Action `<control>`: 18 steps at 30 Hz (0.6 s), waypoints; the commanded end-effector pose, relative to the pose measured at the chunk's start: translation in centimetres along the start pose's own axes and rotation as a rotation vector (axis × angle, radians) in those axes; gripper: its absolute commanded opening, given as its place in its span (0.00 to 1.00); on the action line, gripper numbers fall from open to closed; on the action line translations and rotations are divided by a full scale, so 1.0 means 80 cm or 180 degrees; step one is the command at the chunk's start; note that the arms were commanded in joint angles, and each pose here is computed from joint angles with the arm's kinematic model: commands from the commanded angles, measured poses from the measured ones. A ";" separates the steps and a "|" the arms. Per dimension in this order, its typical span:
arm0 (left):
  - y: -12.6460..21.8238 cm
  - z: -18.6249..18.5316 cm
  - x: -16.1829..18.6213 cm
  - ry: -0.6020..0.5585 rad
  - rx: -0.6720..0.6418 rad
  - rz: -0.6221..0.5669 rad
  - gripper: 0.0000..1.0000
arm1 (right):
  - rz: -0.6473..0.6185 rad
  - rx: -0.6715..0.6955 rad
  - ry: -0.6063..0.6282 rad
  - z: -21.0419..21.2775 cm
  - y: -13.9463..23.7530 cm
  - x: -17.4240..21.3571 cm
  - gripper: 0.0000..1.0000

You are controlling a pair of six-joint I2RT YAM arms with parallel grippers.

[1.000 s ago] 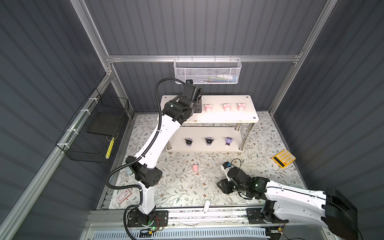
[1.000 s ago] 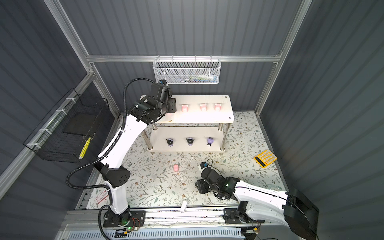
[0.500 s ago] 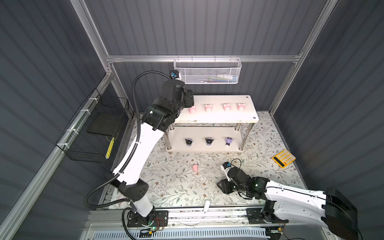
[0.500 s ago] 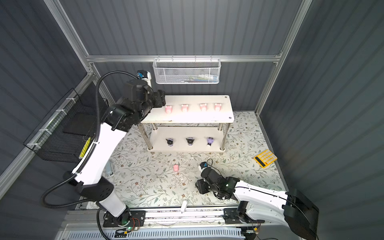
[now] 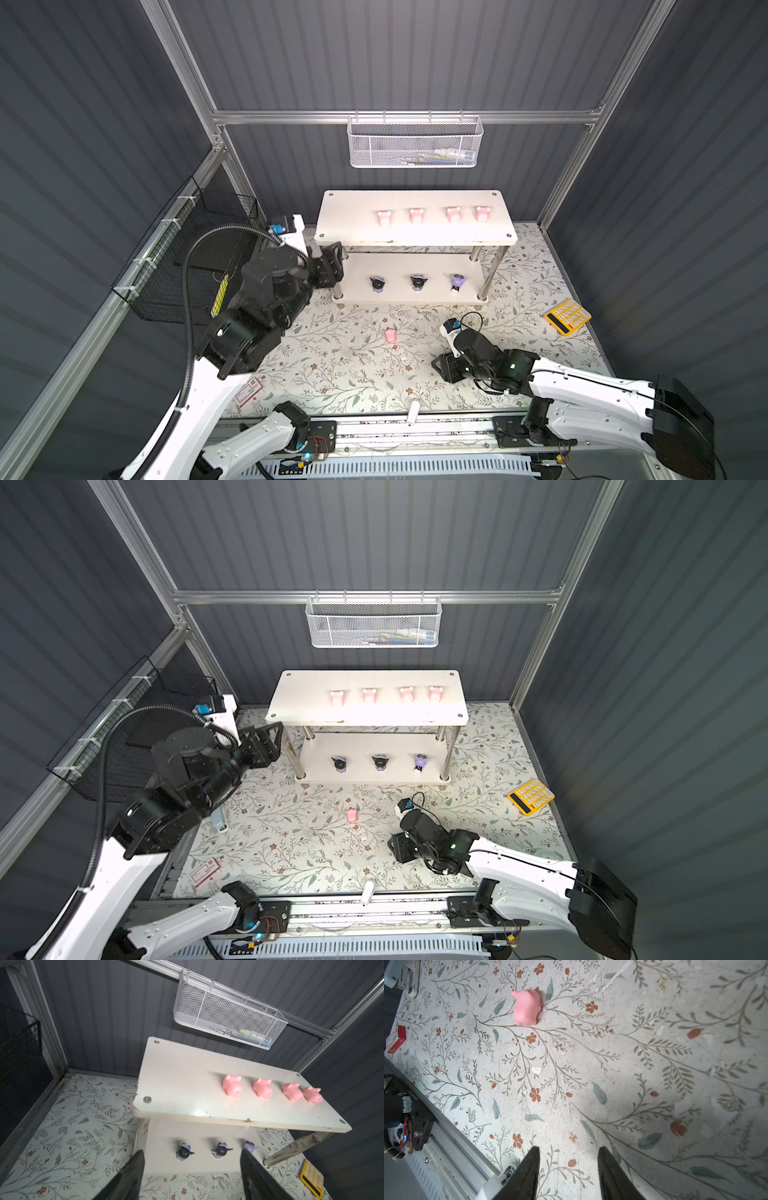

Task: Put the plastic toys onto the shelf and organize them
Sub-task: 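Withdraw the left gripper from the shelf down over the last pink pig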

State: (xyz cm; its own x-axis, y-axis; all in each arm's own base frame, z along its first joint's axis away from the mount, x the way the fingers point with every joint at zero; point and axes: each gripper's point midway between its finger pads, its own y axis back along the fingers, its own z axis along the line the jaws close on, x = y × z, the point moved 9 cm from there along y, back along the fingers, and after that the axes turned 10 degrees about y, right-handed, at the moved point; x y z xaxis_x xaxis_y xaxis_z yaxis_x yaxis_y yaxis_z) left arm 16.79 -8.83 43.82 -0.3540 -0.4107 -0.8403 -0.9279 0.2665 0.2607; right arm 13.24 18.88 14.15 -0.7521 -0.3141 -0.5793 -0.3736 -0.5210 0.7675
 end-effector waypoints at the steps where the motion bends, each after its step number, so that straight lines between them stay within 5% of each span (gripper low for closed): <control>1: 0.002 0.025 0.043 0.0100 -0.0082 0.0365 0.74 | 0.0018 0.0159 0.0057 0.000 0.001 -0.015 0.48; 5: -0.014 0.050 0.106 0.0244 -0.0085 0.0812 0.75 | -0.0113 0.0289 0.0025 0.001 0.006 -0.029 0.48; 18: -0.071 0.118 0.275 0.0609 -0.0342 0.1379 0.76 | -0.0233 0.0508 -0.0246 -0.010 0.008 -0.036 0.51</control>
State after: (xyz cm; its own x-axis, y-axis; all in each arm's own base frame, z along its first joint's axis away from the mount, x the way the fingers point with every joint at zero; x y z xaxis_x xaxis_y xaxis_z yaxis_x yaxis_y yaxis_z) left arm 14.94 -9.70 20.36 -0.7273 -0.3787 -0.5723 -0.6814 0.2997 0.6677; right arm 15.39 19.11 16.18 -0.7472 -0.2400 -0.6198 -0.4882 -0.4345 0.7569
